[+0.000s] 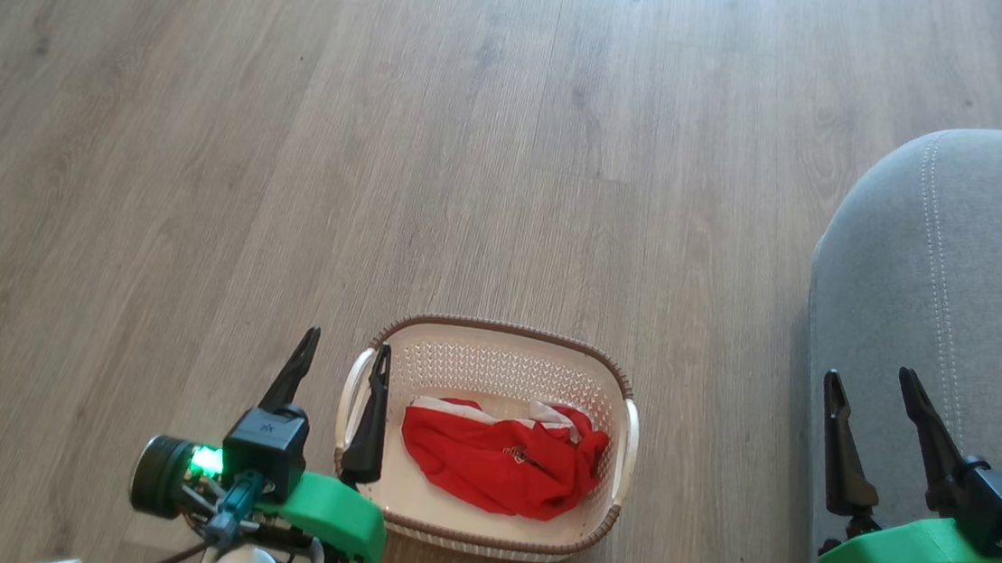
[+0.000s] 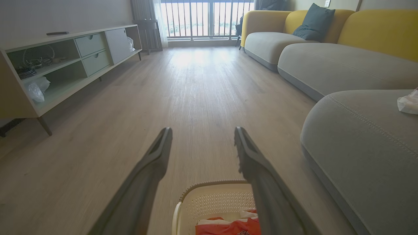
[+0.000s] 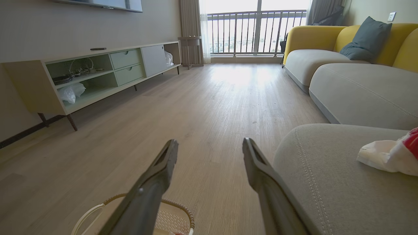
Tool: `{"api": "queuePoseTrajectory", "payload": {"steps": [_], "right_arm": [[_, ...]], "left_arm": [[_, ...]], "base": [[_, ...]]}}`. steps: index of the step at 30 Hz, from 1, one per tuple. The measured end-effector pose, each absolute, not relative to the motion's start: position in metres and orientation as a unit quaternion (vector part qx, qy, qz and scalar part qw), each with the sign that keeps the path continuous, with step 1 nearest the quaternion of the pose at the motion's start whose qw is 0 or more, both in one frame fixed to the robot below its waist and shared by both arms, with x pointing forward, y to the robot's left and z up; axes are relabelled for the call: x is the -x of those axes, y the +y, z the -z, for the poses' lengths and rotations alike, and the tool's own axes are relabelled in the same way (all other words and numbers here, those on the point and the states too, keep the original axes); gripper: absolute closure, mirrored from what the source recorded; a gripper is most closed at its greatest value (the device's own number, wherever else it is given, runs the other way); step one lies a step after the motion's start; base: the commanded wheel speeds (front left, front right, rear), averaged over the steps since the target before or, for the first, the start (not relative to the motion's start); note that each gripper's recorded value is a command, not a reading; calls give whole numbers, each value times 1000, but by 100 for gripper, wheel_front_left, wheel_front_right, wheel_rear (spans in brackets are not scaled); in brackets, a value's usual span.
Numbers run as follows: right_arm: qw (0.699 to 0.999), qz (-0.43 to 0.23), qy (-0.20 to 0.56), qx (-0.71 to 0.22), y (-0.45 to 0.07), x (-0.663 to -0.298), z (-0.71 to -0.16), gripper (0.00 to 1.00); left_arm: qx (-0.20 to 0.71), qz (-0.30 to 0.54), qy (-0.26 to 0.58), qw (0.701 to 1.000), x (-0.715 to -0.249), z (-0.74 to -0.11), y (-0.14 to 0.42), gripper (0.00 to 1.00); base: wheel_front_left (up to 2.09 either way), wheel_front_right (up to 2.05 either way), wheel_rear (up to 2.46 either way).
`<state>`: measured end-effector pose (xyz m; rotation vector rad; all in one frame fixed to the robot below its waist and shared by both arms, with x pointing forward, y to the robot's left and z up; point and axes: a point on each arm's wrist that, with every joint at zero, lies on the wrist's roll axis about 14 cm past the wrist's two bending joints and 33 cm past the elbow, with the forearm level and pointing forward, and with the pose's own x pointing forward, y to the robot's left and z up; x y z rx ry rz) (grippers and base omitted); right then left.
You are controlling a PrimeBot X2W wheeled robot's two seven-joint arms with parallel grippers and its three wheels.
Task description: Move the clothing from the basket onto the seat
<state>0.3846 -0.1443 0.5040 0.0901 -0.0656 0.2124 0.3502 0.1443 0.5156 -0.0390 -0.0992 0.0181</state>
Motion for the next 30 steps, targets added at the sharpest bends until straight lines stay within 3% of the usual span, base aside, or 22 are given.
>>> {"api": "queuePoseTrajectory", "payload": {"steps": [30], "right_arm": [[998,-59,3,-24,-176,-406,-475,0]], "left_arm": [[23,19,5,1000,-372,-480,127,0]], "base": [[0,0,0]]}}
